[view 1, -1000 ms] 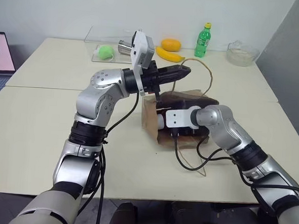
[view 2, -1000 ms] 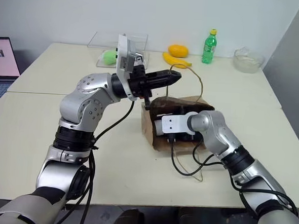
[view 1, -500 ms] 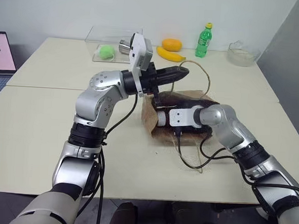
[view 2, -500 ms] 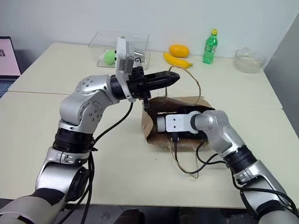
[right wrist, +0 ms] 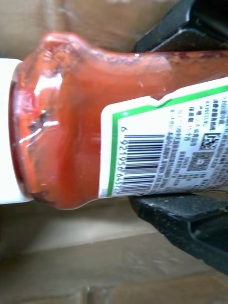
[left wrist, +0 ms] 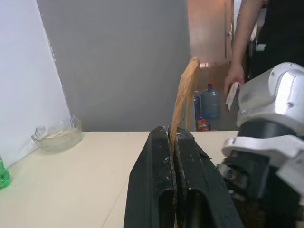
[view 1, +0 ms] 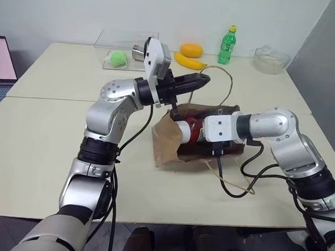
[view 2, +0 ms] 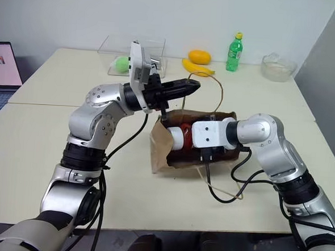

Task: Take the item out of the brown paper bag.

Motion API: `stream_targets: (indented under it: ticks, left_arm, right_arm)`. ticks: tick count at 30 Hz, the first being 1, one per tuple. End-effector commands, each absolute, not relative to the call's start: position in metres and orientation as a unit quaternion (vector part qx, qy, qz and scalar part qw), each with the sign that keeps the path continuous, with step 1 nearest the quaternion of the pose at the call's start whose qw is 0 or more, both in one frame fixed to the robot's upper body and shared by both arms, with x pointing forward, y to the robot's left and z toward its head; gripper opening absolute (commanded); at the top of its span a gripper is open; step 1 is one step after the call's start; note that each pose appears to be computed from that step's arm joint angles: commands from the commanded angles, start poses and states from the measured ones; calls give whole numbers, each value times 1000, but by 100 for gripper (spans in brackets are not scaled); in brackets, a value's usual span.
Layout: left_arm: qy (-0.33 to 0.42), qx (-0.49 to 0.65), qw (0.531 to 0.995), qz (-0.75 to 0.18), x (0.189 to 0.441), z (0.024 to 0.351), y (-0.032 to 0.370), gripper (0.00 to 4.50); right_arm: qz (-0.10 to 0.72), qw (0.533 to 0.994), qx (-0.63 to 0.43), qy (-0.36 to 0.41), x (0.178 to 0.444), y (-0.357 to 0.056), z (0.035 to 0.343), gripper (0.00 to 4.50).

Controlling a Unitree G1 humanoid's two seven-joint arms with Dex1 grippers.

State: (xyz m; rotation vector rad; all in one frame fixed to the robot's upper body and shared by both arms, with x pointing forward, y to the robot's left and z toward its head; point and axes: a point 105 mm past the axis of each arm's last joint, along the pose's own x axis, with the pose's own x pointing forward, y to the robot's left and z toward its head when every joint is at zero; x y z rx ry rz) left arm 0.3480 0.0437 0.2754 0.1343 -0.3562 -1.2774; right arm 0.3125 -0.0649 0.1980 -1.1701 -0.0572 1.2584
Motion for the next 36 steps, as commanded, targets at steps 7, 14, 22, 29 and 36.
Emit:
stream_targets:
  ticks: [7, 14, 22, 29, 36]
  left_arm:
    - [-187, 78, 786, -584, 349, 286, 43, 0]
    - [-186, 78, 790, -579, 351, 284, 43, 0]
    - [-185, 77, 791, -578, 351, 283, 43, 0]
    - [-181, 79, 793, -576, 351, 279, 43, 0]
    - [-180, 81, 794, -575, 350, 277, 43, 0]
  right_arm:
    - [588, 665, -454, -78, 287, -74, 243, 303]
    - [601, 711, -359, -69, 280, -88, 260, 303]
    - [586, 763, -251, -108, 278, -92, 295, 303]
    - [430, 868, -162, -188, 314, -157, 359, 303]
    - [302, 913, -253, -103, 357, -207, 312, 303]
